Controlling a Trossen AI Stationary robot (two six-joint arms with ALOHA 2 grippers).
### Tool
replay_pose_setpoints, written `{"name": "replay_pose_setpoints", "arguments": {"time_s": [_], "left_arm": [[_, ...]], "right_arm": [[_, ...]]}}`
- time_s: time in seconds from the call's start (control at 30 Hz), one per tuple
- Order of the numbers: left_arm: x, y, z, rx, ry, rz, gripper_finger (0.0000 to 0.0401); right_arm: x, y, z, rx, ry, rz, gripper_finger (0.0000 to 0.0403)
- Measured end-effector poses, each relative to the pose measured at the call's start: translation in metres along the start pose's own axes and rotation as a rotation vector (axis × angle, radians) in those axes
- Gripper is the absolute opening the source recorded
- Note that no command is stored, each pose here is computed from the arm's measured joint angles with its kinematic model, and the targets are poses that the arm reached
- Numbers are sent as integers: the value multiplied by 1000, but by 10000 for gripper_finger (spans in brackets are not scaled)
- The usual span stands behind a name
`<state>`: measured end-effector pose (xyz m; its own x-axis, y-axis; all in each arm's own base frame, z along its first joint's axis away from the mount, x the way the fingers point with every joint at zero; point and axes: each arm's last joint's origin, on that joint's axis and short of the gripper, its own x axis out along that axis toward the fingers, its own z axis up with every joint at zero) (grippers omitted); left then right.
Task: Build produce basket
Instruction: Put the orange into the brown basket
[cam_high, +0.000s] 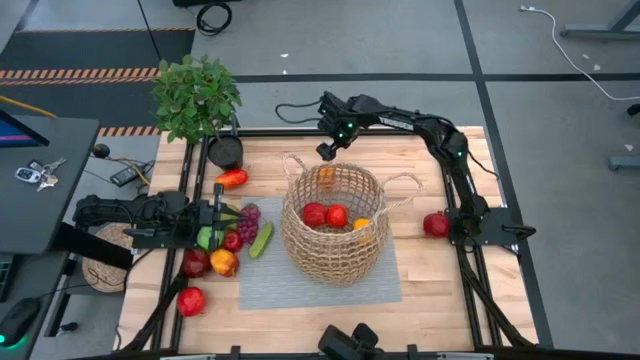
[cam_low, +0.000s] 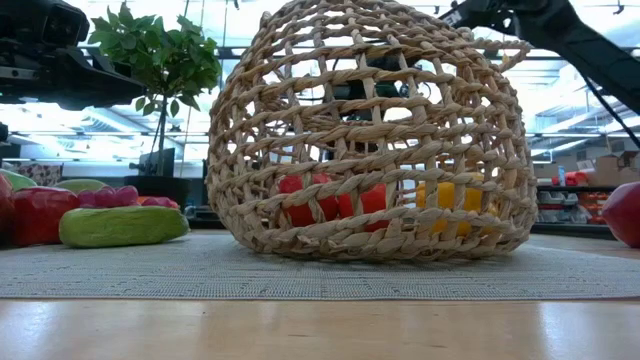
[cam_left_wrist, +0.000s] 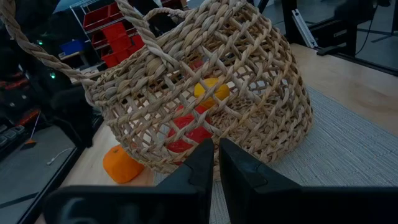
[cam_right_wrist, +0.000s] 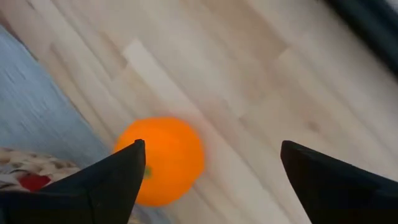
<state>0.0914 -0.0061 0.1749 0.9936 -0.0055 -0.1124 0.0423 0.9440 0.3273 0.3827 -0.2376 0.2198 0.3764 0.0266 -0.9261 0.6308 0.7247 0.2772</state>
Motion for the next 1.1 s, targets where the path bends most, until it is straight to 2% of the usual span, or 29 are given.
{"name": "replay_pose_setpoints", "arguments": {"time_s": [0.13, 0.27, 0.47, 0.7, 0.83, 1.1], "left_arm": [[0, 0, 0, 0, 0, 0, 29], [0, 0, 0, 0, 0, 0, 28], [0, 0, 0, 0, 0, 0, 35], [0, 0, 0, 0, 0, 0, 32], [0, 0, 0, 0, 0, 0, 28], [0, 0, 0, 0, 0, -1, 34]], "right_arm": [[11, 8, -3, 10, 43, -10, 390], [10, 17, -3, 8, 14, -85, 392], [11, 23, -5, -4, 16, -83, 390], [-7, 15, 12, 93, -84, 1, 378], [-5, 8, 18, 151, -115, 50, 375], [11, 16, 3, 171, -21, 46, 375]]}}
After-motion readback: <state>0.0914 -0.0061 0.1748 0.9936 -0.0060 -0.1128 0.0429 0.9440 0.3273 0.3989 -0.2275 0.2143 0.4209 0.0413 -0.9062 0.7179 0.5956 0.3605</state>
